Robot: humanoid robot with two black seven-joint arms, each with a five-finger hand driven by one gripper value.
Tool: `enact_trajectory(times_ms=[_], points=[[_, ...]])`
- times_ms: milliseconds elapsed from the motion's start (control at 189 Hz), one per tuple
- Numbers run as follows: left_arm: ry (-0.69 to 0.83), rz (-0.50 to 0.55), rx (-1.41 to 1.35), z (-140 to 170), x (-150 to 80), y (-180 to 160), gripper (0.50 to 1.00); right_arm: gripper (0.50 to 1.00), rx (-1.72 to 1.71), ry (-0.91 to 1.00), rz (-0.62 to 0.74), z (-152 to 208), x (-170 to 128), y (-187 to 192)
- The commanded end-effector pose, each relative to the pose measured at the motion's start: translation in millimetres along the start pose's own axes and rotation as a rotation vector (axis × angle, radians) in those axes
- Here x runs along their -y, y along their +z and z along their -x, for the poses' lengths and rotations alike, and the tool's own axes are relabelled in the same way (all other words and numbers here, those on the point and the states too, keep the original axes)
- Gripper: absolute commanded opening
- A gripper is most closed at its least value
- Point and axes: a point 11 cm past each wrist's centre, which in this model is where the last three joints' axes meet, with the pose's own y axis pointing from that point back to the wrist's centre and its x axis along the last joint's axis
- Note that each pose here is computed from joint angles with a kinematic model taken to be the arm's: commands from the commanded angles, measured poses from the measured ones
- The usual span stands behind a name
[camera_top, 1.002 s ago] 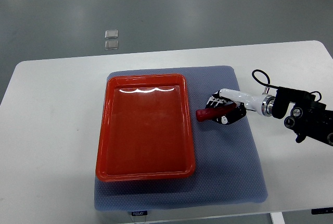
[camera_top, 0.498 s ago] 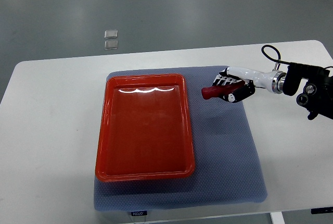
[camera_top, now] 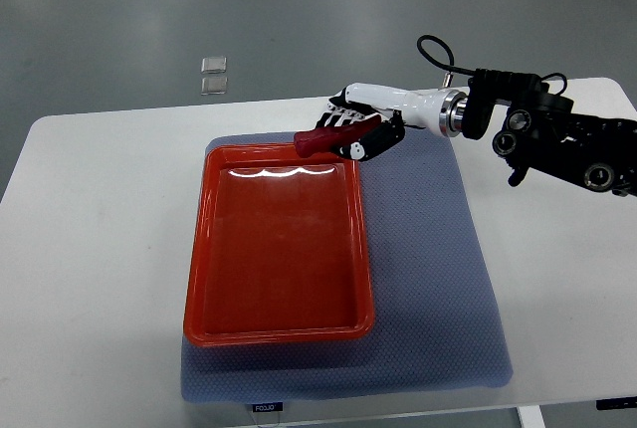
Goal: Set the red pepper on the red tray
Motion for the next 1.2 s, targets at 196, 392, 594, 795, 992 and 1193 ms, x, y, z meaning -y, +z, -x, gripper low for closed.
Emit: enact_trajectory(times_ms=[196,392,594,795,992,1193], points=[[0.001,0.0,0.0,0,0,0,1.0,0.5,-0.004,-0.096,-0.041,55,55,-31],[0.001,0.0,0.0,0,0,0,1.0,0.5,0.005,-0.143,-0.032,88,64,-28],[0.001,0.0,0.0,0,0,0,1.0,0.5,0.026,-0.163,-0.017,124,69,-17],[0.001,0.0,0.0,0,0,0,1.0,0.5,0.028,-0.157,-0.019,124,69,-16],[0.001,0.0,-0.002,0,0,0,1.0,0.588,0.032,-0.135,-0.049,121,69,-19],[0.001,0.002,-0.002,0,0,0,1.0,0.744,0.048,-0.12,-0.052,115,68,-19]])
